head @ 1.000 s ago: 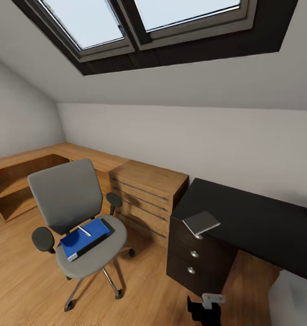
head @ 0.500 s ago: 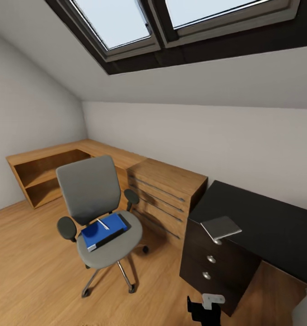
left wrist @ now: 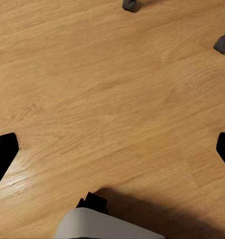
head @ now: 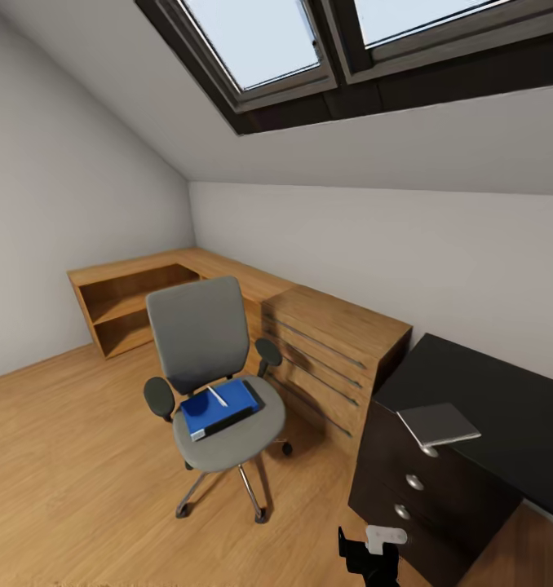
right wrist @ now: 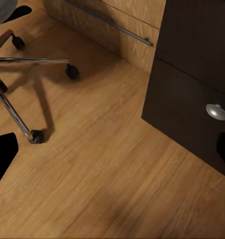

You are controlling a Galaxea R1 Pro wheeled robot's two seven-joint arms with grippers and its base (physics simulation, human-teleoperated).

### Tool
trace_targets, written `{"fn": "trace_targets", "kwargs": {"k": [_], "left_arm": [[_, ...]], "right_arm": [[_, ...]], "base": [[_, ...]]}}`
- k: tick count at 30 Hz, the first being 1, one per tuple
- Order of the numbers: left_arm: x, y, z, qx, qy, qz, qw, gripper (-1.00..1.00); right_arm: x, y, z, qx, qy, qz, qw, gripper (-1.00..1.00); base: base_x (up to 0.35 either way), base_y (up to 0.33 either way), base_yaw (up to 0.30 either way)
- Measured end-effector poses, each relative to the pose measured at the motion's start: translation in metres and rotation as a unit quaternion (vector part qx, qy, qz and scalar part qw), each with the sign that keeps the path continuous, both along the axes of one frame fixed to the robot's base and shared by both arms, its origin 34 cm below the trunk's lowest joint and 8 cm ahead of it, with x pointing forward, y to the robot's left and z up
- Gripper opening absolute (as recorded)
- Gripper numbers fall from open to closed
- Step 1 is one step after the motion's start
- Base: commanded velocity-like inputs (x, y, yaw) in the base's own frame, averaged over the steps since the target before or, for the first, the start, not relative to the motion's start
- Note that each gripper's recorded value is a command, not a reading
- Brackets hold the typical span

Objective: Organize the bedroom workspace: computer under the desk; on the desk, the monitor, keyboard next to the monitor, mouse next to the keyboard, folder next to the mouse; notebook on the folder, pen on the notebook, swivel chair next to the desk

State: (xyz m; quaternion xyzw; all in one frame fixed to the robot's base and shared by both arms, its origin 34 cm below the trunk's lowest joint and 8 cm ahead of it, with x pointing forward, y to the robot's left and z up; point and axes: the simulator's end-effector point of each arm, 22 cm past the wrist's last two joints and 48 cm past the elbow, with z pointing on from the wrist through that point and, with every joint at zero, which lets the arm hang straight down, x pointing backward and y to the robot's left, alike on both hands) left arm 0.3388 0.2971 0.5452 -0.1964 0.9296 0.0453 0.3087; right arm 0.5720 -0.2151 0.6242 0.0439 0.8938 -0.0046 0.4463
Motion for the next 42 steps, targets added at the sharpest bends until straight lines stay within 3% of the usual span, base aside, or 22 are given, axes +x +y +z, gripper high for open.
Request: {"fn": "trace_targets", "kwargs": {"k": [42], "left_arm": [[0.0031, -0.002, 0.0021, 0.002, -0.008, -0.004, 1.0, 1.0]], "right_arm": [[0.0002, 0.0003, 0.0004, 0.0, -0.001, 0.001, 1.0, 1.0]], "base": [[0.0, 0.0, 0.264]]}}
